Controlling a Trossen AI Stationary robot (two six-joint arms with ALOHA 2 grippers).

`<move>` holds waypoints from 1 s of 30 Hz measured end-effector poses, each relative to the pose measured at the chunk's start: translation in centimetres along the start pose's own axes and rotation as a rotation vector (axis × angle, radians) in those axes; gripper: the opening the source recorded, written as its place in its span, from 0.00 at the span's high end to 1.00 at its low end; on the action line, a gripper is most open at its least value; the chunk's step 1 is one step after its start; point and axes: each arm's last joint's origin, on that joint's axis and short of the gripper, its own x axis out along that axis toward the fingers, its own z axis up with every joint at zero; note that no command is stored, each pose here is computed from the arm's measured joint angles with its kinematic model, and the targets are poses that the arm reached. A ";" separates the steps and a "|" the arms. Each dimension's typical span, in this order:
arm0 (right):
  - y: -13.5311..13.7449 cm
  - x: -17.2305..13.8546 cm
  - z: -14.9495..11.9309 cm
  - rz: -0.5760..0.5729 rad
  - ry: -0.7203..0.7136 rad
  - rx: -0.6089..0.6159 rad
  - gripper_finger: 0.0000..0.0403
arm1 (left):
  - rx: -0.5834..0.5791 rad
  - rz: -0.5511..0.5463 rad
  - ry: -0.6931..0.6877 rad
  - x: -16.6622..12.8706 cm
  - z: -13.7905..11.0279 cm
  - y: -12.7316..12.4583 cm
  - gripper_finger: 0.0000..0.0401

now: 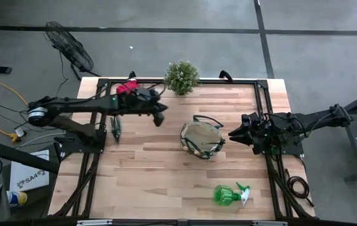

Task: Pick & Place Garden tools in Gardening bag
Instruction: Put the green shear scissors into the brown gardening bag

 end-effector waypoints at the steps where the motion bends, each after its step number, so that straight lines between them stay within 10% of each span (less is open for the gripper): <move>1: 0.0 0.0 0.0 0.000 -0.001 0.000 0.74 | -0.028 0.040 0.029 -0.4 -0.6 0.6 1.00; 14: 0.0 0.0 0.0 0.000 -0.001 0.000 0.74 | -0.453 0.335 0.374 -3.0 -8.3 6.5 1.00; 30: 0.0 0.0 0.0 0.000 -0.001 0.000 0.74 | -0.822 0.551 0.416 -8.2 -12.2 8.0 1.00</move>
